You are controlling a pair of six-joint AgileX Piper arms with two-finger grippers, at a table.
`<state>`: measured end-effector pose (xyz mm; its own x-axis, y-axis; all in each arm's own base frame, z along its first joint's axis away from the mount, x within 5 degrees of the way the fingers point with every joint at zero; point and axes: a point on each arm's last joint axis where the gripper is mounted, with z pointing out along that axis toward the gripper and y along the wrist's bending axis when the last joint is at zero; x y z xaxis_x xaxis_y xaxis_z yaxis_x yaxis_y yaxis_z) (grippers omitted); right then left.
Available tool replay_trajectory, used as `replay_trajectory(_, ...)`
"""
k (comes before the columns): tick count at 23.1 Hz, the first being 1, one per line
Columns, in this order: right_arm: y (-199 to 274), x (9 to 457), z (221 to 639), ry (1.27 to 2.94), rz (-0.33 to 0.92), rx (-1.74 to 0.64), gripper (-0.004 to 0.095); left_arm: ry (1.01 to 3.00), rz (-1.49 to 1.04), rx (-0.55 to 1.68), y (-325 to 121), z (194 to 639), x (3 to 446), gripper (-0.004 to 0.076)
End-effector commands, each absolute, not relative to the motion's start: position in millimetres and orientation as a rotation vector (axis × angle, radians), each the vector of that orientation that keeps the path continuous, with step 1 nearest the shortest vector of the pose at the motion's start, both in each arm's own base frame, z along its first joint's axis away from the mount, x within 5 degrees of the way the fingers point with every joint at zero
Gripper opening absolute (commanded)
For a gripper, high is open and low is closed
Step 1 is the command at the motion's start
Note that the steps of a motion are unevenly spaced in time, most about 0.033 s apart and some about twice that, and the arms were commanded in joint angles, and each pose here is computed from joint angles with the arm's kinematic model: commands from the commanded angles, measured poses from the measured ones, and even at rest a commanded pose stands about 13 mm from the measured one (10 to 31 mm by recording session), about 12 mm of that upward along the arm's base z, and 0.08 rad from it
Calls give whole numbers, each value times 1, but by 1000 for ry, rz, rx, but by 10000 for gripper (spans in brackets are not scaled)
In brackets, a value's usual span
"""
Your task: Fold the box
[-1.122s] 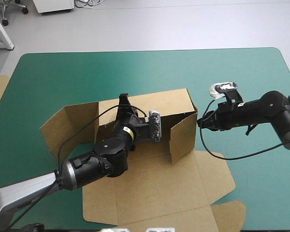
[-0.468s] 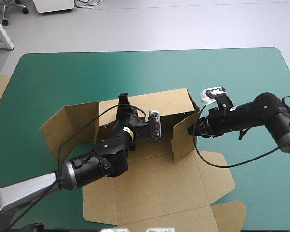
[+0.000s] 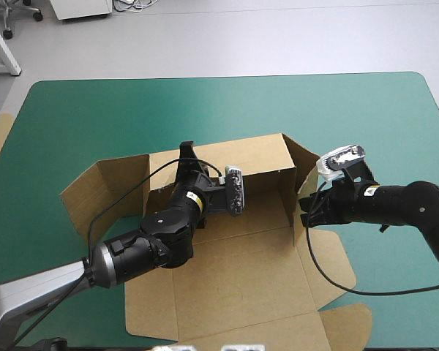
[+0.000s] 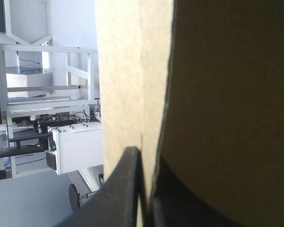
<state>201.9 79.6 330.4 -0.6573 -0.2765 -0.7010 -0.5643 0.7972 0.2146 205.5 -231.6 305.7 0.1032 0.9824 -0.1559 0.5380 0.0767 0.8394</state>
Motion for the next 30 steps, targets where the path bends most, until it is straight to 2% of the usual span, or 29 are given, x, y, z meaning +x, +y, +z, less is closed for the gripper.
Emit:
replay_trajectory(1, 68, 194, 358, 2254, 417, -528, 278, 1657, 585, 1515, -230, 305, 199, -10)
replay_trajectory(6, 48, 194, 375, 2286, 191, -342, 278, 1665, 596, 1513, -229, 305, 199, -10)
replay_trajectory(12, 49, 218, 366, 2335, 184, -316, 279, 1678, 591, 1510, -228, 305, 199, -10)
replay_trajectory(15, 23, 229, 396, 2239, 125, -209, 279, 1682, 587, 1509, -228, 304, 198, -10)
replay_trajectory(16, 16, 234, 399, 2243, 136, -186, 279, 1682, 587, 1509, -228, 304, 198, -10)
replay_trajectory(18, 1, 266, 401, 2261, 336, -149, 280, 1678, 586, 1510, -229, 305, 198, -10)
replay_trajectory(20, -3, 296, 401, 2262, 466, -152, 280, 1679, 588, 1510, -228, 305, 198, -10)
replay_trajectory(24, -3, 340, 390, 2321, 542, -179, 281, 1682, 587, 1509, -228, 304, 198, -10)
replay_trajectory(30, 21, 362, 366, 2383, 592, -283, 279, 1687, 584, 1505, -228, 304, 198, -10)
